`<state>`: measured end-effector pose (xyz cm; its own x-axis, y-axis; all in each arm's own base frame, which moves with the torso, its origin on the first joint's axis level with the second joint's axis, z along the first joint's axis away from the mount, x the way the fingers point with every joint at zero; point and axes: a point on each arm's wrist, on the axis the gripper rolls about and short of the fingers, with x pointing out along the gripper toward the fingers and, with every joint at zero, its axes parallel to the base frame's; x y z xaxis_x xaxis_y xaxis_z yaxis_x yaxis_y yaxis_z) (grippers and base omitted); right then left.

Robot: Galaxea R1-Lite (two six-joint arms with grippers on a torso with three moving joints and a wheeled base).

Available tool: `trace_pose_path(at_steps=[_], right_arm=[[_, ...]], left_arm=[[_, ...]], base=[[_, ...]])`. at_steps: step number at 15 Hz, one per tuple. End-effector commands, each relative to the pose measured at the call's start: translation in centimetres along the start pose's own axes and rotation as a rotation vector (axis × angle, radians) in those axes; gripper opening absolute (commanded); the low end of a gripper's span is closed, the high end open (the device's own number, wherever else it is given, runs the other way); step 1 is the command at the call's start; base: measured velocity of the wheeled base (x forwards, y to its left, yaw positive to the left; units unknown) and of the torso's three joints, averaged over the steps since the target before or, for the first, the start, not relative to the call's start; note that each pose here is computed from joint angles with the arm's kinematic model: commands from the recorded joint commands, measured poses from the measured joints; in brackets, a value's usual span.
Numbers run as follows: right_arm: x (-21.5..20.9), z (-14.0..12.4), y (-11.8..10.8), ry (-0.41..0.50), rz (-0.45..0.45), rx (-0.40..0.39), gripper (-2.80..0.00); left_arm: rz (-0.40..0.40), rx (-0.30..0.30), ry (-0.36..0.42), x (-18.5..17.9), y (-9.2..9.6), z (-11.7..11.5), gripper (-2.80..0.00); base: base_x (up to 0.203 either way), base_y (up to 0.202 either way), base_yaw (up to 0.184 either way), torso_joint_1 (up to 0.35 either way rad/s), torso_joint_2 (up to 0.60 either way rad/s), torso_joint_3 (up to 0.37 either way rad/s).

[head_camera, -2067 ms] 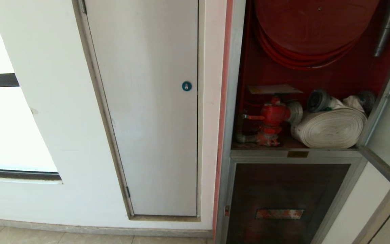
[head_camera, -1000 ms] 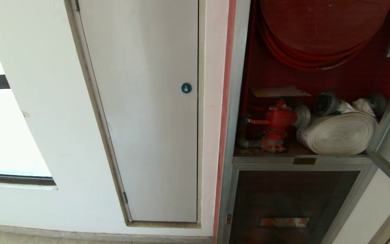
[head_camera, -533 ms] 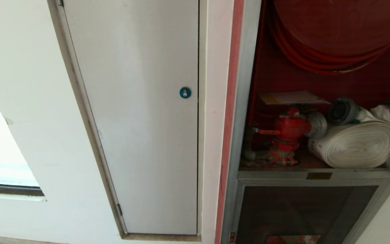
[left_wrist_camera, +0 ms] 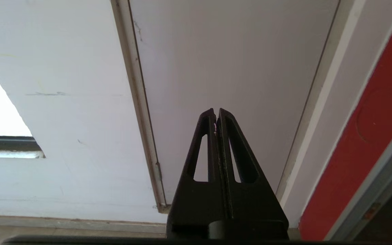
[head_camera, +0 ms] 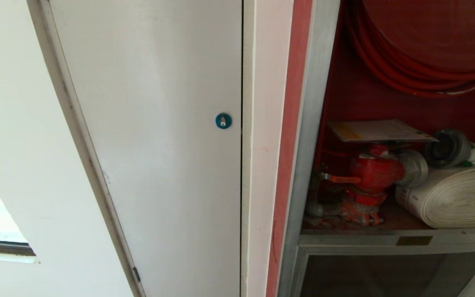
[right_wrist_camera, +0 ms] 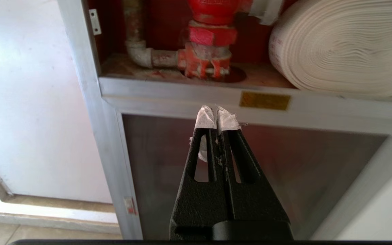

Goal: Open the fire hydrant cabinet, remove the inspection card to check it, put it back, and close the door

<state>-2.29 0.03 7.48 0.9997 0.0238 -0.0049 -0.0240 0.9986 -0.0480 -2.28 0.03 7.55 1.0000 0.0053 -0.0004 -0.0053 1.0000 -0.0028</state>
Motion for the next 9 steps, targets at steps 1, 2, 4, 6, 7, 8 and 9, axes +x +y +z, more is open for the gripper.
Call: trace_pose_path(at_steps=[1, 2, 4, 6, 7, 8, 9], right_arm=[[0.02, -0.04, 0.0, 0.003, 0.001, -0.001, -2.8], [0.02, -0.04, 0.0, 0.003, 0.001, -0.001, -2.8], [0.02, -0.04, 0.0, 0.003, 0.002, -0.001, -2.8], [0.02, -0.04, 0.0, 0.003, 0.002, -0.001, -2.8], [0.02, -0.04, 0.0, 0.003, 0.002, -0.001, -2.8], [0.02, -0.04, 0.0, 0.003, 0.002, -0.001, -2.8], [0.02, -0.04, 0.0, 0.003, 0.002, -0.001, -2.8]], left_arm=[[0.001, 0.0, 0.001, 0.01, 0.0, 0.0, -2.8], [0.001, 0.0, 0.0, 0.0, 0.0, 0.0, -2.8], [0.001, -0.003, 0.001, 0.01, 0.0, 0.01, -2.8], [0.001, -0.003, 0.0, 0.0, 0.0, 0.0, -2.8], [0.001, -0.003, 0.001, 0.01, 0.0, 0.0, -2.8], [0.001, -0.005, 0.0, 0.0, 0.0, 0.0, -2.8], [0.001, -0.004, 0.0, 0.0, 0.0, 0.0, -2.8]], base=[[0.196, 0.0, -0.001, -0.002, 0.0, 0.002], [0.195, 0.0, 0.002, -0.001, 0.0, 0.0], [0.195, 0.0, 0.001, 0.0, 0.0, 0.004], [0.122, 0.0, 0.001, 0.014, 0.0, 0.0], [0.0, 0.0, 0.0, 0.0, 0.0, 0.0], [0.0, 0.0, 0.0, 0.0, 0.0, 0.0], [0.0, 0.0, 0.0, 0.0, 0.0, 0.0]])
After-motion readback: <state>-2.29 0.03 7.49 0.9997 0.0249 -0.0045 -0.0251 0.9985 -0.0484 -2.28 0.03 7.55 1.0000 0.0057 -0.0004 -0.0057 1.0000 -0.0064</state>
